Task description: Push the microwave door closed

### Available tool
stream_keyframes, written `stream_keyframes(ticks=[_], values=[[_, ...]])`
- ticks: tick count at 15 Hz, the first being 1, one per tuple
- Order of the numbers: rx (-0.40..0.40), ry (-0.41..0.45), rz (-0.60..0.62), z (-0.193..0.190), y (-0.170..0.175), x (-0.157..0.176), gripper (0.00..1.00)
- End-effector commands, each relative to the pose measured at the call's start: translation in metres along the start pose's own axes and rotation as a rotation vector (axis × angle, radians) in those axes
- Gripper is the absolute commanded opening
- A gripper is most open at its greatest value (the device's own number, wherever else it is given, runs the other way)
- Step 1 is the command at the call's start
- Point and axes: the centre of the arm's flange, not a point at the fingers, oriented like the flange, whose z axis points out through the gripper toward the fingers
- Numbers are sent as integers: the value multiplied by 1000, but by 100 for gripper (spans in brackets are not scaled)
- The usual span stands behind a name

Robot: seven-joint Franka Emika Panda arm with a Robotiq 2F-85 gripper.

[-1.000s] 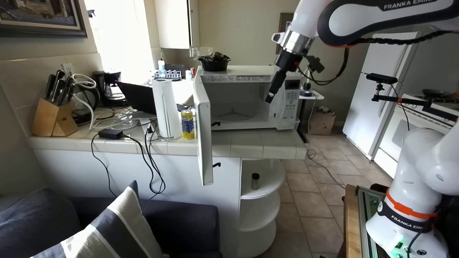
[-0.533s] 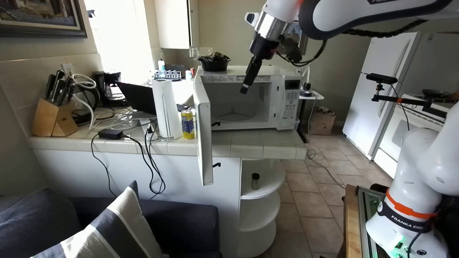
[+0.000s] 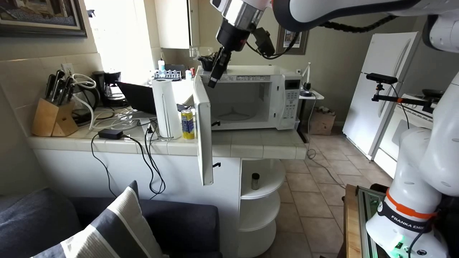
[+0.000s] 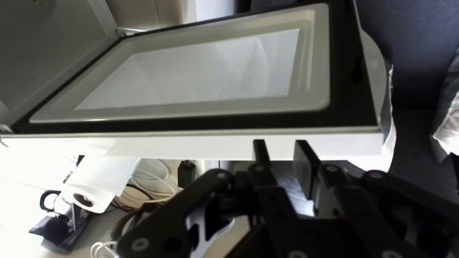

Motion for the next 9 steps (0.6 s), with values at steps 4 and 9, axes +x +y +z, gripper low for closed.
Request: stream_keyframes(ticks=[4,9], values=[[1,68,-25,19,-36,34,0],[-29,100,-63,37,-52,37,0]])
